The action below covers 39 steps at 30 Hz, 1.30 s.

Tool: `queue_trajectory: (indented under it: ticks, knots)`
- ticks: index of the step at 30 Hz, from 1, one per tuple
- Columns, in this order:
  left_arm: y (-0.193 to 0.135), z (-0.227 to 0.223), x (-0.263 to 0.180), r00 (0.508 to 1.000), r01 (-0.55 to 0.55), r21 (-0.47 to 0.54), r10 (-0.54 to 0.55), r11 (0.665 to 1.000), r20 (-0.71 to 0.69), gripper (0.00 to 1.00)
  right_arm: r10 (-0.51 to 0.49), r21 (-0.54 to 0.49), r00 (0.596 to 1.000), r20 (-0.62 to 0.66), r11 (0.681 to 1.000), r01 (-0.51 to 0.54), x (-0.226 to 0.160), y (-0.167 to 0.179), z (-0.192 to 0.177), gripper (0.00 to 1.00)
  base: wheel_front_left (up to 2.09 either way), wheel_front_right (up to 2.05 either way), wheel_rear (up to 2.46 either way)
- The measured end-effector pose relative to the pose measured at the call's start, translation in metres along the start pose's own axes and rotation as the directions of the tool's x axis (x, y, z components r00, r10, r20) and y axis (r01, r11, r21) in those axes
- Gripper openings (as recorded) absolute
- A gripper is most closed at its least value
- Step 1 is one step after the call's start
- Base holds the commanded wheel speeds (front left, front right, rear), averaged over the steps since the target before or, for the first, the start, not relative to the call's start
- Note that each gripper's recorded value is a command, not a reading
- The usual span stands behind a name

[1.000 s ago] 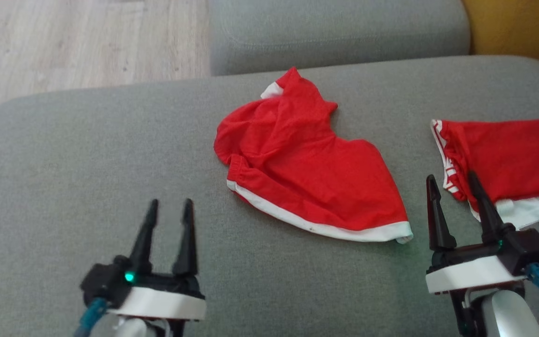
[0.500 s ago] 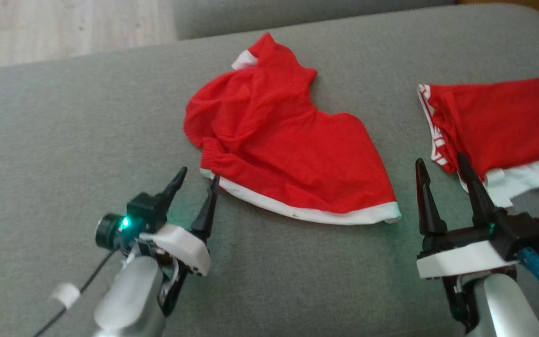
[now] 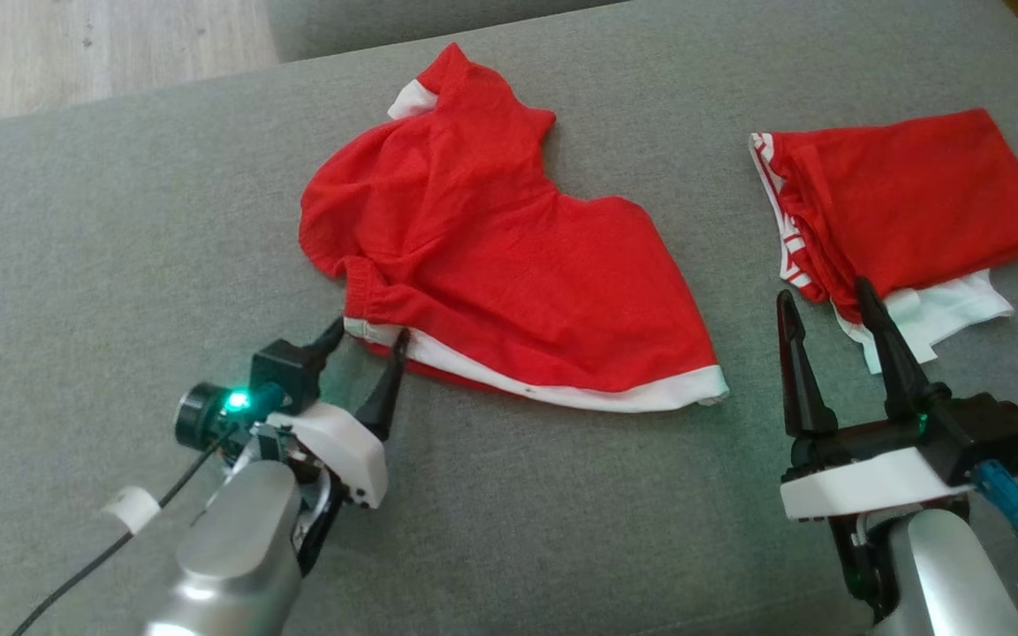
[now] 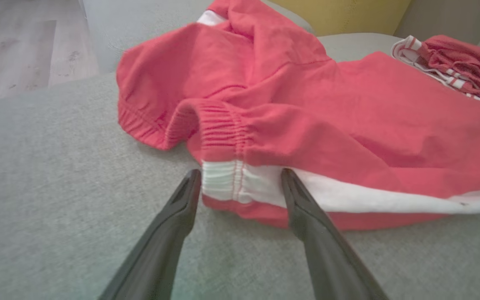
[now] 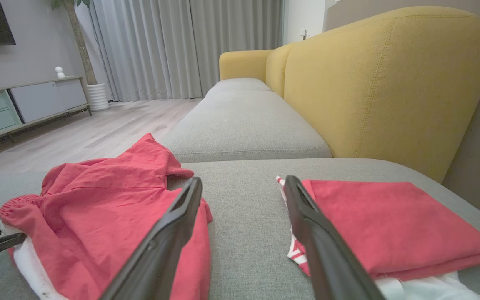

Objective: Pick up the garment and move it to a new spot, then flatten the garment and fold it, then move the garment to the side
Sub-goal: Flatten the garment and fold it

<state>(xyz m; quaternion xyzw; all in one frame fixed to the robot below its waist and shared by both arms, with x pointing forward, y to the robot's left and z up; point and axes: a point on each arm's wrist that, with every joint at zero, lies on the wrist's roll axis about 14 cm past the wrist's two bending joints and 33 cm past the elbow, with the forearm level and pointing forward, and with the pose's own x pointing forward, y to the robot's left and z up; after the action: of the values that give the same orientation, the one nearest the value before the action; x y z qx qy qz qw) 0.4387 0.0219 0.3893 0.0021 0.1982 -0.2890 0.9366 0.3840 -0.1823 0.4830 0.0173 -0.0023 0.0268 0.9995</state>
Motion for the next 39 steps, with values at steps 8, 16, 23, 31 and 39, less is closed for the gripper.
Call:
queue_trajectory:
  ticks: [8, 16, 23, 31, 39]
  knots:
    - [-0.009, 0.004, 0.000, 0.999, 0.037, -0.010, -0.037, 0.999, 0.022, 0.00, -0.020, -0.002, 1.000, -0.023, 1.000, 0.020, -0.005, -0.006, -0.007, 1.00, 0.00, 0.00, 0.00]
    - [-0.010, 0.018, -0.005, 0.996, 0.037, -0.011, -0.036, 0.999, 0.086, 0.00, -0.021, 0.006, 0.997, -0.078, 1.000, 0.021, -0.011, -0.006, -0.024, 1.00, 0.00, 0.00, 0.00]
    - [-0.012, 0.023, -0.013, 0.992, 0.032, -0.014, -0.030, 0.999, 0.119, 0.00, -0.026, 0.023, 0.979, -0.203, 0.999, 0.031, -0.033, -0.005, -0.062, 1.00, 0.00, 0.00, 0.00]
    - [-0.014, 0.018, -0.016, 0.992, 0.028, -0.004, -0.027, 1.000, 0.120, 0.00, 0.020, 0.089, 0.961, -0.275, 0.996, 0.005, -0.031, 0.012, -0.086, 1.00, 0.00, 0.00, 0.00]
    - [0.007, 0.020, -0.023, 0.989, -0.060, -0.022, 0.062, 0.998, 0.136, 0.00, 0.111, 0.078, 0.941, -0.318, 0.993, -0.091, -0.018, 0.038, -0.100, 1.00, 0.00, 0.00, 0.00]
